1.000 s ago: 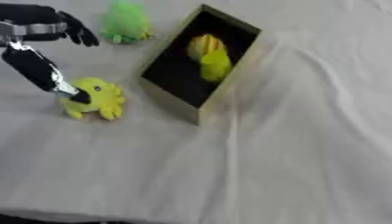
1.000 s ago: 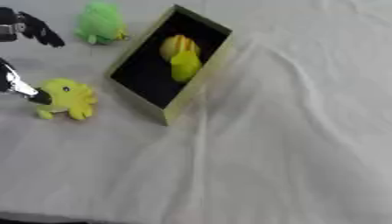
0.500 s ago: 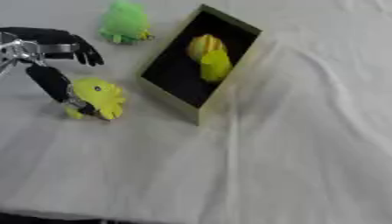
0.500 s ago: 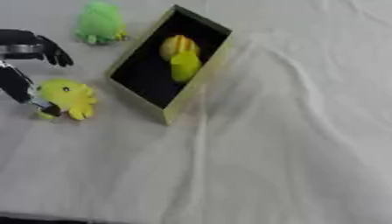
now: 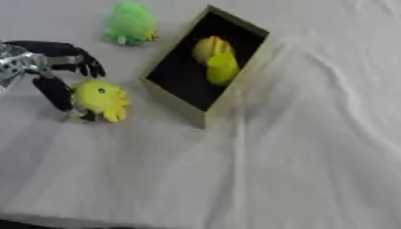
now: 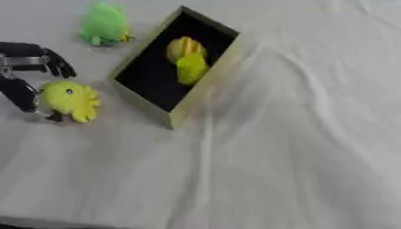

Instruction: Pick up objects on the table and place them in the box.

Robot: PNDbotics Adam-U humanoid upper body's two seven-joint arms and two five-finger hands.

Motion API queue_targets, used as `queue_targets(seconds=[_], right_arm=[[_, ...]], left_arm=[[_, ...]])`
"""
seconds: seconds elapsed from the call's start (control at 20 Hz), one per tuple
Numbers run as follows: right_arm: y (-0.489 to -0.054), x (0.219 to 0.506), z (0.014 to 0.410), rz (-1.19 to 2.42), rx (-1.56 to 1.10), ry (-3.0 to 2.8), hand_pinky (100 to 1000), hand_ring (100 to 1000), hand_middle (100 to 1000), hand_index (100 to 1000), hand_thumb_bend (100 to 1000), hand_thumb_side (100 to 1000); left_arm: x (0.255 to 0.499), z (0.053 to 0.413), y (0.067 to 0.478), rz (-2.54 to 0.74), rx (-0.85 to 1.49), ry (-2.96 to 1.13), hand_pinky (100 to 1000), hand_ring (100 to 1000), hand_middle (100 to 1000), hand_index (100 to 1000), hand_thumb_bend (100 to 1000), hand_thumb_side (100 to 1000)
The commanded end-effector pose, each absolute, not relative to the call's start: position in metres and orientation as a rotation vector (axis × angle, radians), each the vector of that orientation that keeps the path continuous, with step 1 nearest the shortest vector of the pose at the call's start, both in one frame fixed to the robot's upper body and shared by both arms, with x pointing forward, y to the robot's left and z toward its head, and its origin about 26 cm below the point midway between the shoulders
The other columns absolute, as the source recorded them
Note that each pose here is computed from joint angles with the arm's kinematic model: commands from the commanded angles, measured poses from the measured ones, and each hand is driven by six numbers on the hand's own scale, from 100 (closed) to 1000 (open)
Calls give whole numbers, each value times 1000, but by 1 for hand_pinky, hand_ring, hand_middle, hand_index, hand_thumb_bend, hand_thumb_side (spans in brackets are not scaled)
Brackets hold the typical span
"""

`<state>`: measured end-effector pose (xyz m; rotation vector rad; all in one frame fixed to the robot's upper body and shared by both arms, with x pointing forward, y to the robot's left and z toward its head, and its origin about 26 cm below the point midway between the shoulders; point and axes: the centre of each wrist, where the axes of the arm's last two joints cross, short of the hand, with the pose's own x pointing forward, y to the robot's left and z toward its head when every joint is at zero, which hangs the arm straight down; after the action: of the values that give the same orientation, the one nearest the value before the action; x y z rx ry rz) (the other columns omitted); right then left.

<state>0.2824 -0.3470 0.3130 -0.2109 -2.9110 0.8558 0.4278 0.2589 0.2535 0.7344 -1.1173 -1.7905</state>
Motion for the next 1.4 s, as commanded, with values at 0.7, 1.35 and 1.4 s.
queue_targets(seconds=[0.7,1.35,1.4], right_arm=[[-350,277,314,878,-255,-2896,912,938,597,791,100,432],[-353,276,313,882,-269,-2893,909,936,600,793,100,415],[-352,276,313,882,-265,-2893,909,936,599,793,100,416]], left_arm=[[421,265,262,-1769,923,-1210,674,622,566,707,297,224],[360,364,192,-1797,1171,-1669,670,599,543,698,302,207],[359,366,182,-1807,1154,-1698,666,598,542,698,299,214]])
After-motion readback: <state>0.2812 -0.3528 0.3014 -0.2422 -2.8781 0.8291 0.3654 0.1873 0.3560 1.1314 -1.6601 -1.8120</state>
